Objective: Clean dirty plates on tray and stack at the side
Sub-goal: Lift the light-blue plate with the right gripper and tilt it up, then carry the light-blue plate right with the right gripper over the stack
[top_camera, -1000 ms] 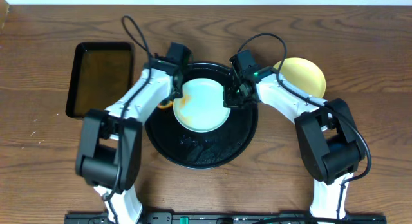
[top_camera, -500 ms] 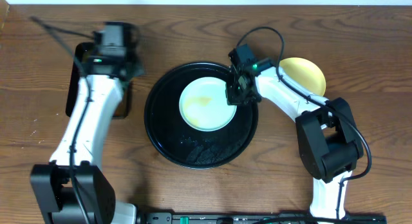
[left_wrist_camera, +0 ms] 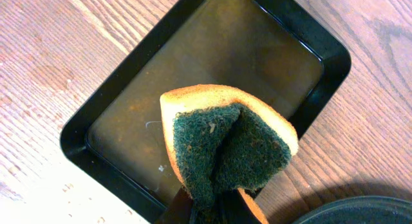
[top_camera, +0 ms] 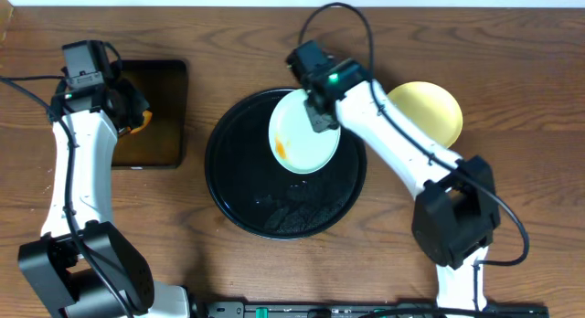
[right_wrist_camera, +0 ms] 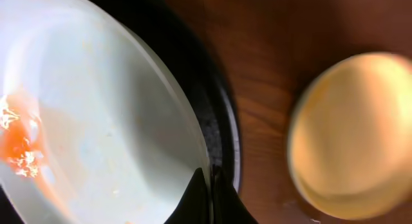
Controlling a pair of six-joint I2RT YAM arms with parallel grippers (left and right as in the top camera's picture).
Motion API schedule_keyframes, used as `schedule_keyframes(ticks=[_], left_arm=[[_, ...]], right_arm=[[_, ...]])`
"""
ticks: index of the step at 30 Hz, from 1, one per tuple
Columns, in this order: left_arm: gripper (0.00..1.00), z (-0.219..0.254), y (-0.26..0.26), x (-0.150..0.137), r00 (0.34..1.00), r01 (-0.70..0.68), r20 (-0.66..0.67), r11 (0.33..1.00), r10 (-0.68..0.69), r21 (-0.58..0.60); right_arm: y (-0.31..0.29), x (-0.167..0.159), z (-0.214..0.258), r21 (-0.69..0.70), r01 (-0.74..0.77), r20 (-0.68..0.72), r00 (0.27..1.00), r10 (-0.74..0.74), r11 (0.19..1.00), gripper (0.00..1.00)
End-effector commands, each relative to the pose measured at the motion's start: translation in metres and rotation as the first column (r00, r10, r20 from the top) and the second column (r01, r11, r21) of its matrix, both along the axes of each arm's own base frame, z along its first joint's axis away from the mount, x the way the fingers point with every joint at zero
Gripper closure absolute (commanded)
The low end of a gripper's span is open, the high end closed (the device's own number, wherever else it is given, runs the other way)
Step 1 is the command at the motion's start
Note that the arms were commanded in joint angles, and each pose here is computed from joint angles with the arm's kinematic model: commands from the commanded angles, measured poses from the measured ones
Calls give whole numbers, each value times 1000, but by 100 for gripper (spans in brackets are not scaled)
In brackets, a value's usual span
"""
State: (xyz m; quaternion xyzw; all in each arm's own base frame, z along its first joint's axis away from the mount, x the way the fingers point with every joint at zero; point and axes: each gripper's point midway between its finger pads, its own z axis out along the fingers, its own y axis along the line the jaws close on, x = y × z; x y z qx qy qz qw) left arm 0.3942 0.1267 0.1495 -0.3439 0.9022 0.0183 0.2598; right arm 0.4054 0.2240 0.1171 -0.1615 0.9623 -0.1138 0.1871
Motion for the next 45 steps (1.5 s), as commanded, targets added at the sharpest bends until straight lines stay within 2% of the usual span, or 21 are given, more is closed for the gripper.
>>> schedule_keyframes(ticks=[1, 7, 13, 17, 22, 30, 36, 40, 45], left_arm=[[93, -9, 4, 1, 1000, 9, -9, 1000, -9, -15], [93, -38, 11, 6, 998, -5, -61, 999, 3, -32], [92, -71, 8, 5, 991, -3, -134, 997, -7, -73], [92, -72, 8, 5, 991, -3, -134, 997, -6, -73], [93, -72, 8, 5, 991, -3, -135, 997, -7, -73], [92, -72, 8, 4, 990, -4, -138, 997, -6, -73], [92, -72, 9, 4, 990, -5, -139, 998, -4, -70], [92, -72, 9, 4, 990, -5, -139, 998, -4, -70], [92, -72, 9, 4, 990, -5, -139, 998, -4, -70]], right_arm=[[0, 11, 33, -160, -1, 157, 987, 27, 987, 99], [13, 7, 72, -297, 6, 303, 949, 89, 955, 99], [25, -3, 107, -500, -7, 387, 893, 230, 866, 99], [37, -11, 128, -617, -10, 407, 852, 329, 787, 99], [60, -23, 143, -728, -66, 359, 811, 462, 682, 99], [94, -33, 164, -786, -71, 366, 747, 555, 614, 99], [101, -40, 174, -799, -35, 390, 729, 562, 600, 99], [100, -39, 174, -795, -34, 394, 730, 558, 605, 99], [96, -32, 166, -751, -42, 420, 740, 526, 659, 99]])
